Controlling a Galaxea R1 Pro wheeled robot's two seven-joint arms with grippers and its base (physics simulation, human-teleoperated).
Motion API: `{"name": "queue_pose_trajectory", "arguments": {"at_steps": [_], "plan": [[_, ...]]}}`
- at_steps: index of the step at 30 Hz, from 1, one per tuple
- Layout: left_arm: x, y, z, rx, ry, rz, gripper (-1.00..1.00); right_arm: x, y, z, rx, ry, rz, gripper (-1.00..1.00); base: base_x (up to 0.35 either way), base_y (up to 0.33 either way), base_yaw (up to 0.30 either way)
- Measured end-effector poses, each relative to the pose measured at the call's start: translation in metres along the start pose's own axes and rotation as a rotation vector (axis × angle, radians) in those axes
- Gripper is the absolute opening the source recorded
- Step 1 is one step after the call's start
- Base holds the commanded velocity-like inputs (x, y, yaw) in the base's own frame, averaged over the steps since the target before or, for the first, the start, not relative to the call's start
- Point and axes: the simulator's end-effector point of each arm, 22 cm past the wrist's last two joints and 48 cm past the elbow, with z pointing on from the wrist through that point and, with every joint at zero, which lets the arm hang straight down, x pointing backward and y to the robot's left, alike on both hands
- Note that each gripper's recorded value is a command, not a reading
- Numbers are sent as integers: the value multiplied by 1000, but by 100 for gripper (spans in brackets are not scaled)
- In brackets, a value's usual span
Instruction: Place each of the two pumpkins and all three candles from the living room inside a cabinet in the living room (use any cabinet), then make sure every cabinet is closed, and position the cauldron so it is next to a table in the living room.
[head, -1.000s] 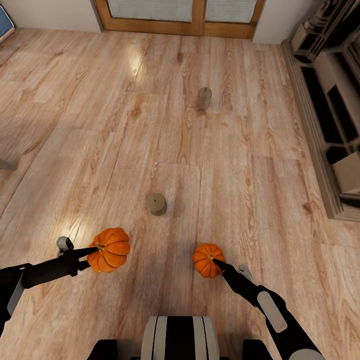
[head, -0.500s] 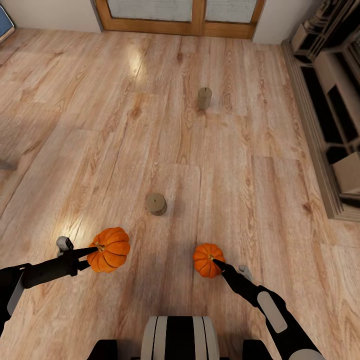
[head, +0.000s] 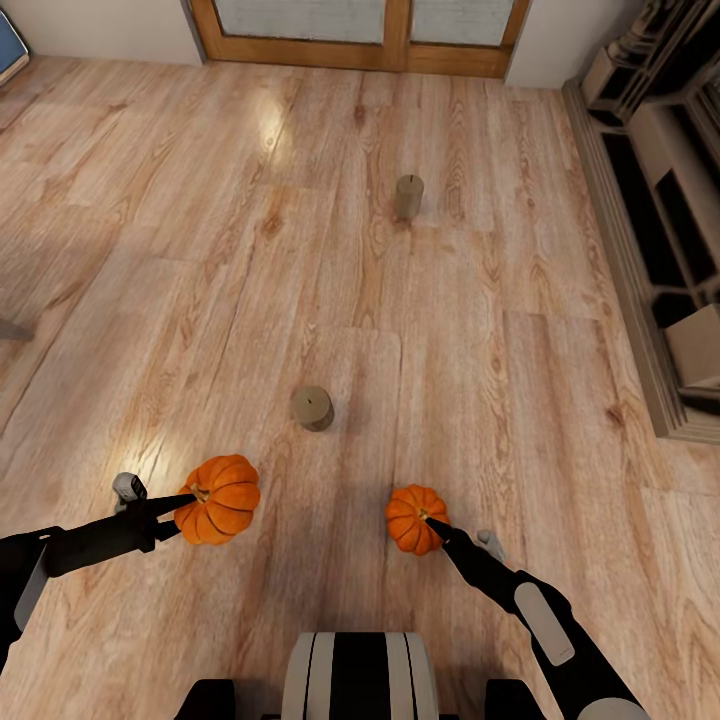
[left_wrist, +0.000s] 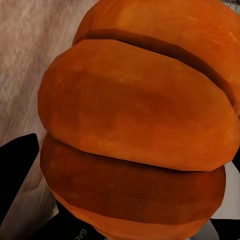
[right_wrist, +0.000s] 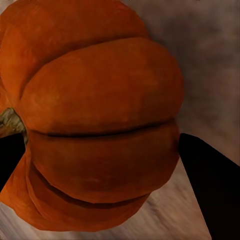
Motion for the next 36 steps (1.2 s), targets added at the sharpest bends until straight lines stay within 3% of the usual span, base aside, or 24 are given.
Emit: {"name": "queue_pose_trajectory", "arguments": {"at_steps": [10, 12, 21, 36], "plan": [[-2, -11, -2, 11, -6, 19, -100, -5, 0, -4, 34, -10, -5, -100, 0, 0, 0], [-3, -15, -3, 13, -8, 25, -100, -7, -1, -6, 45, -15, -25, -100, 0, 0, 0], [-6, -34, -6, 28, -16, 57, -100, -14, 19, -12, 11, -27, -32, -100, 0, 0, 0], [-9, -65, -13, 51, -28, 111, -100, -26, 90, -31, -211, -59, -63, -100, 0, 0, 0]]}}
